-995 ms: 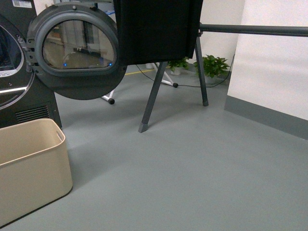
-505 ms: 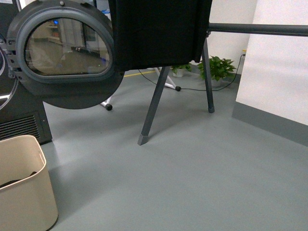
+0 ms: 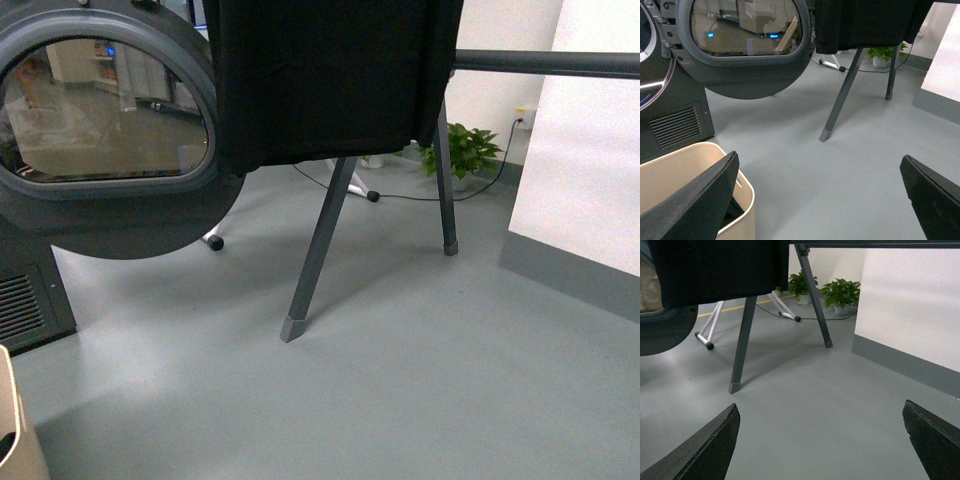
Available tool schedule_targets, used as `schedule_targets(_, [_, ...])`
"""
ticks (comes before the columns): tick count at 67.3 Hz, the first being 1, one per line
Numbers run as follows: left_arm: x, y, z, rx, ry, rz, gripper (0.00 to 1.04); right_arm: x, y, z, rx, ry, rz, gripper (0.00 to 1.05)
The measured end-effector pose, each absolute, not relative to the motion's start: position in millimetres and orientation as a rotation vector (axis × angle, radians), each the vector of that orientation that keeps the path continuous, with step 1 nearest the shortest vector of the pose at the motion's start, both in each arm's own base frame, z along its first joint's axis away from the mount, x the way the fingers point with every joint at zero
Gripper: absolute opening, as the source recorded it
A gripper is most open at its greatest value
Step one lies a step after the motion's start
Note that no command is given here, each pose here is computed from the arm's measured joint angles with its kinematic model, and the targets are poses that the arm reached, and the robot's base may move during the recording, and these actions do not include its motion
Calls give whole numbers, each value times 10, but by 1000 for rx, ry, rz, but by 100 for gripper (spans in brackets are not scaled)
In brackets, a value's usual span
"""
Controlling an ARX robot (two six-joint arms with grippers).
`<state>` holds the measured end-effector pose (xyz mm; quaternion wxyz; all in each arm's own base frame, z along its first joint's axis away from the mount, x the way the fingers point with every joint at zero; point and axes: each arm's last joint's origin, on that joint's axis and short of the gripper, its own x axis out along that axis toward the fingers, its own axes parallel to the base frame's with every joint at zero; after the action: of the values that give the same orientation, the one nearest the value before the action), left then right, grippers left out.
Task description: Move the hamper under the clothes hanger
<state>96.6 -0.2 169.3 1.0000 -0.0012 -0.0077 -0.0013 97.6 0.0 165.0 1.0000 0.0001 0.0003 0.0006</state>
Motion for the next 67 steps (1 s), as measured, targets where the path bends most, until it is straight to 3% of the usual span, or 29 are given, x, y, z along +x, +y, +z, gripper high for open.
schedule_targets(67, [966,-2,1693,-2,-15,-2,98,976,-1,1649,0,1,0,97])
